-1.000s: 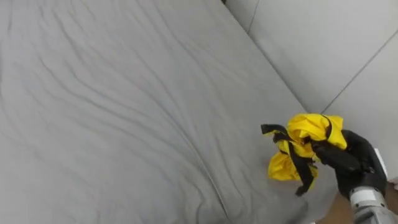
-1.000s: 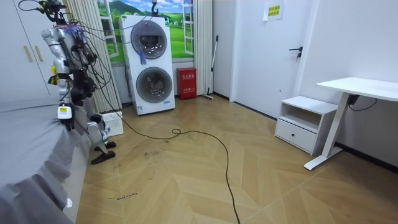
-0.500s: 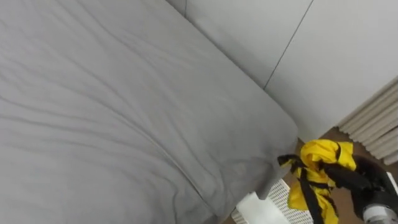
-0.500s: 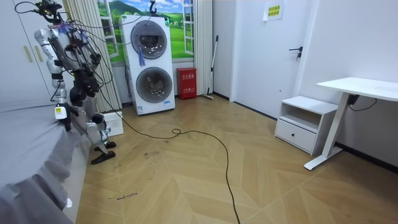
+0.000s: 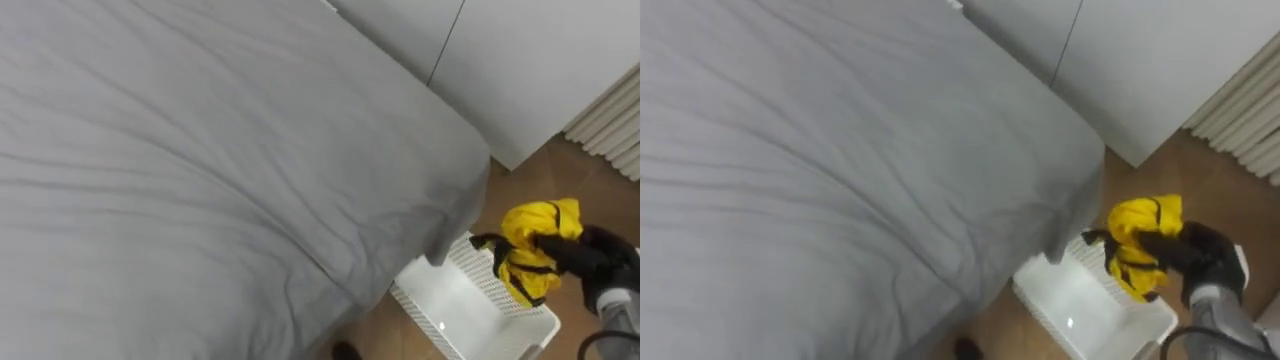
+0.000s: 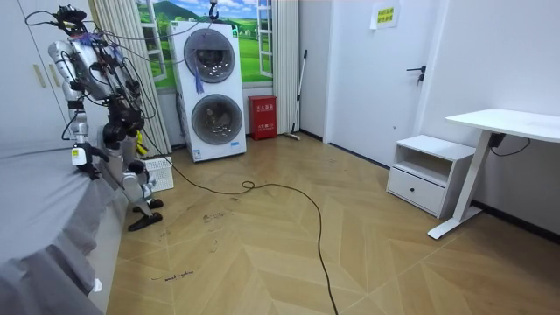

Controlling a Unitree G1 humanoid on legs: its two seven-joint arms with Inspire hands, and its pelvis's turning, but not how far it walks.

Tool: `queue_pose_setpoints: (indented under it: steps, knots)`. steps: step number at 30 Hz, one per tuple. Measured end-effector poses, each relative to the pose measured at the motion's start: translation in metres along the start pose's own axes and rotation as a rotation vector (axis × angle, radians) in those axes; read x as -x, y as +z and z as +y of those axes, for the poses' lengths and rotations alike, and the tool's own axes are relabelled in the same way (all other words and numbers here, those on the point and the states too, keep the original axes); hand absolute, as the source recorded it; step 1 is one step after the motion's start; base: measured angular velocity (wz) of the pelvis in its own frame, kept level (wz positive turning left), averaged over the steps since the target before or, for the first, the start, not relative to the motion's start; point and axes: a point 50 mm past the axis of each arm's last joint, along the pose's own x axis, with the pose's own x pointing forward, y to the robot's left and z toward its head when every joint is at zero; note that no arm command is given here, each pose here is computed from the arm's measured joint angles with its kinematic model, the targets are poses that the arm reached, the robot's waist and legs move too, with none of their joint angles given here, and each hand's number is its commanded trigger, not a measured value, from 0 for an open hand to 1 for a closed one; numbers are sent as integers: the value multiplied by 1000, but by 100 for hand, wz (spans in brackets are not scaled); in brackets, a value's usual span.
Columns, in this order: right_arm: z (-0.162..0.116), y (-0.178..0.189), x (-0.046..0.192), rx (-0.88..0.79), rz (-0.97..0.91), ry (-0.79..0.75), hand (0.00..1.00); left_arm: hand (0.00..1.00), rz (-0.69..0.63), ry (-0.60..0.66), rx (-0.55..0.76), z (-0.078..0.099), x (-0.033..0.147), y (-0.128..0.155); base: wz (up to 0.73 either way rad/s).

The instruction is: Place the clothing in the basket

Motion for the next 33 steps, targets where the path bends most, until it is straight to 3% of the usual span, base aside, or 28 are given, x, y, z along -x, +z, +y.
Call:
queue_pose_setpoints:
  steps: [6,7,8,9,10,33]
  knots:
    - [0,-12,-2,20,54,-22,100,0,-19,-2,-13,1,-1,7,3]
    - [-1,-16,-2,24,74,-26,96,0,-24,-5,-10,1,-1,8,0]
    - [-3,-21,-1,25,92,-35,73,0,-29,-6,-12,1,-1,9,0]
    - [-4,-22,-1,25,99,-39,27,0,-31,-6,-12,1,-1,9,0]
    - [-5,-25,0,26,110,-45,0,0,-33,-5,-13,1,-1,9,0]
    - [-3,-40,4,44,151,-7,0,0,-60,-3,-50,3,-1,17,4]
